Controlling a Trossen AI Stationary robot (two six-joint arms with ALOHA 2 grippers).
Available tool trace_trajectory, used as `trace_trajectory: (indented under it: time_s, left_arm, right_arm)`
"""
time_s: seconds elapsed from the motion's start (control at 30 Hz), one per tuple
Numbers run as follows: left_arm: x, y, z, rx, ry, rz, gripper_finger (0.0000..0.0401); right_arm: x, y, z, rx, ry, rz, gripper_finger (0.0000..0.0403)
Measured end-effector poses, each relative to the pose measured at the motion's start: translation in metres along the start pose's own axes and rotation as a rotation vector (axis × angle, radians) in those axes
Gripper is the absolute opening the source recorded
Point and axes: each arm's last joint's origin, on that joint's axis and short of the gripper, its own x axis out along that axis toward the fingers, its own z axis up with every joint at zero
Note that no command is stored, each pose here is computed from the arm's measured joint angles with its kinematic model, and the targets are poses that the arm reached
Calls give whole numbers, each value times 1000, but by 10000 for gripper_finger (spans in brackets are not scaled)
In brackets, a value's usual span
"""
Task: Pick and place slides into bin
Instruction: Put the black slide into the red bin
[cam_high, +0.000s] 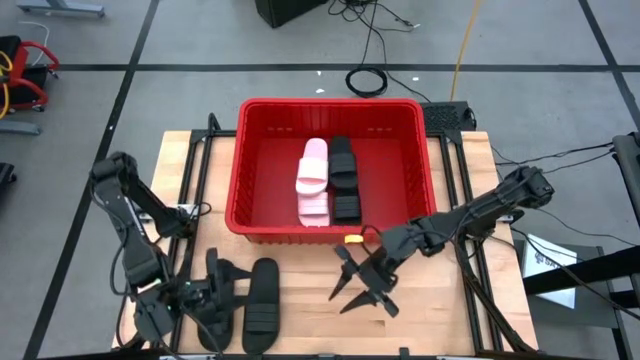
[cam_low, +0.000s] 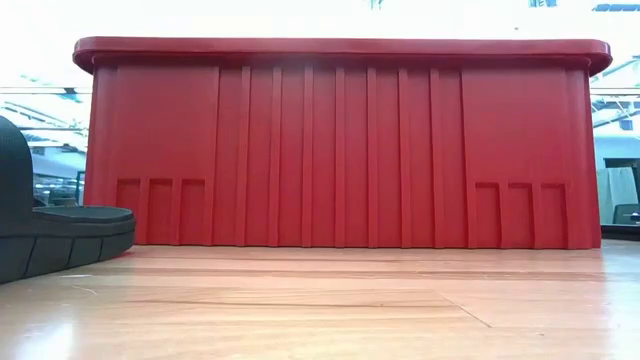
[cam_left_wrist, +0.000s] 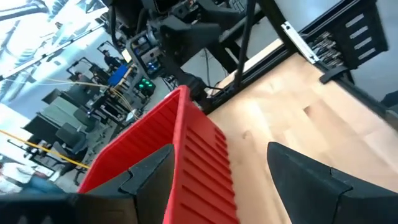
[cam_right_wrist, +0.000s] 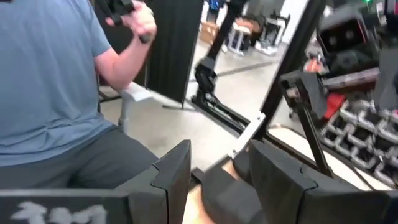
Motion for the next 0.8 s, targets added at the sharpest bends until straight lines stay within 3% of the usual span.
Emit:
trace_trajectory:
  time_s: [0.23,0.43,0.8]
  left_arm:
    - [0,-24,-1,23,-5,-35,262]
    - [5,-35,2,-51,-26,-35,262]
    - [17,-60,5,-139,-8,-95,262]
  right_arm:
    - [3,10,-10,-24,-67,-76,153]
    - [4,10,-12,72,-55,-164,153]
    - [7,24,-9,90,-59,-144,153]
